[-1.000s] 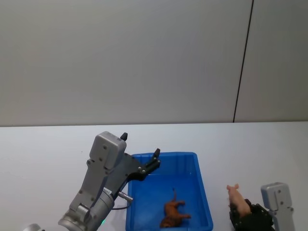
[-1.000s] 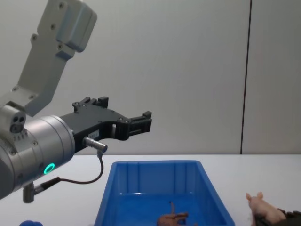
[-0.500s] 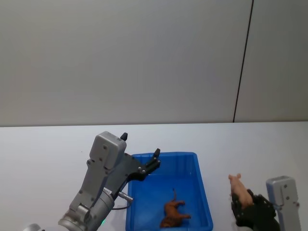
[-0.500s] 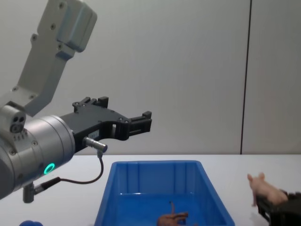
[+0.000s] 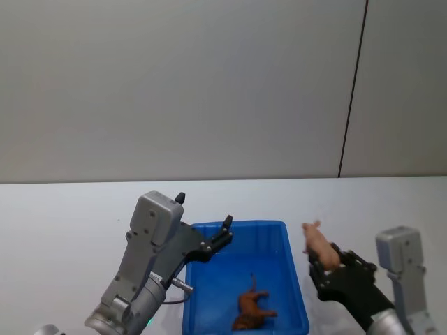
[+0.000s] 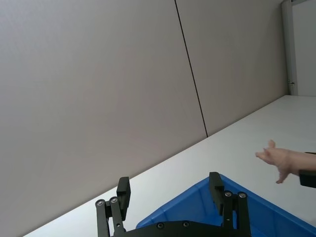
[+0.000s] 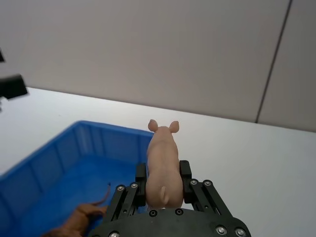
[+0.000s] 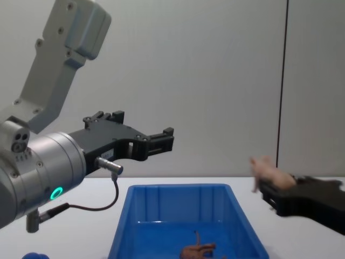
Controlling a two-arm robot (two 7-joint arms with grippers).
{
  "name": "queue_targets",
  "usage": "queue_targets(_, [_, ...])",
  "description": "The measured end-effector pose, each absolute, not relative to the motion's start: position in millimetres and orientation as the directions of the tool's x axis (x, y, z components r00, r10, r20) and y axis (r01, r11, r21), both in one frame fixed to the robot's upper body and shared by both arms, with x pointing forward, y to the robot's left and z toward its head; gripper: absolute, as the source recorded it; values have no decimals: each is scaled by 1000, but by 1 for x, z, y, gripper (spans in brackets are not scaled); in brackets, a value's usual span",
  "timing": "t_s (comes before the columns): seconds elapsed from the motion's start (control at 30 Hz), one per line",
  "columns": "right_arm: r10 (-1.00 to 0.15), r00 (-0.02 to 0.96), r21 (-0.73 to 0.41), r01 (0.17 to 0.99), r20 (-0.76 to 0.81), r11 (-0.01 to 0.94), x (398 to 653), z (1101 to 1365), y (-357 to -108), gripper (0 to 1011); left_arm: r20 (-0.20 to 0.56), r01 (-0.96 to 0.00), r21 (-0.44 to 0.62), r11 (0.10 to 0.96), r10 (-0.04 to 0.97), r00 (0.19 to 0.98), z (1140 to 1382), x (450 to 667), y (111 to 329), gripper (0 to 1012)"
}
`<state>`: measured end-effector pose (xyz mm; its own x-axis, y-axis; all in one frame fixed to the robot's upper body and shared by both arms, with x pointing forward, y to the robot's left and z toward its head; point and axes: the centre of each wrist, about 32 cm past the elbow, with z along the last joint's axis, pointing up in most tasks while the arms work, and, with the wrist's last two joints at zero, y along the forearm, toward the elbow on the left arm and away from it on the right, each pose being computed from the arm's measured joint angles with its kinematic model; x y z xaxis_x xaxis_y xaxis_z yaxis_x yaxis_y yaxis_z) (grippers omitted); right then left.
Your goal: Pick up the two dolls from the table and place them into the box.
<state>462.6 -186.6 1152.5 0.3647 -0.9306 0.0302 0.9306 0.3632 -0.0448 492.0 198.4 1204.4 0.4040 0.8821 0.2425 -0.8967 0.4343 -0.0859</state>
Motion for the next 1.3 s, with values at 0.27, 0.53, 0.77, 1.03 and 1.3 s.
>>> queue_targets(0.27, [-893, 450, -19, 893, 2, 450, 481, 1160, -169, 382, 242, -897, -86, 434, 882, 404, 1204, 492, 198, 1001])
queue_targets(0.53, [-870, 493, -22, 870, -5, 493, 499, 1162, -155, 468, 242, -897, -86, 434, 882, 404, 1204, 492, 198, 1001])
queue_targets(0.77, [-867, 498, -36, 867, -5, 498, 507, 1162, -149, 686, 242, -897, -86, 434, 882, 404, 1204, 492, 198, 1001])
queue_targets(1.03, [-884, 468, -39, 883, 5, 467, 510, 1163, -149, 942, 242, -897, -86, 434, 882, 404, 1204, 492, 198, 1001])
queue_targets(1.3, [-915, 404, -16, 915, 18, 403, 502, 1164, -158, 1001, 243, -897, -86, 434, 882, 404, 1204, 492, 198, 1001])
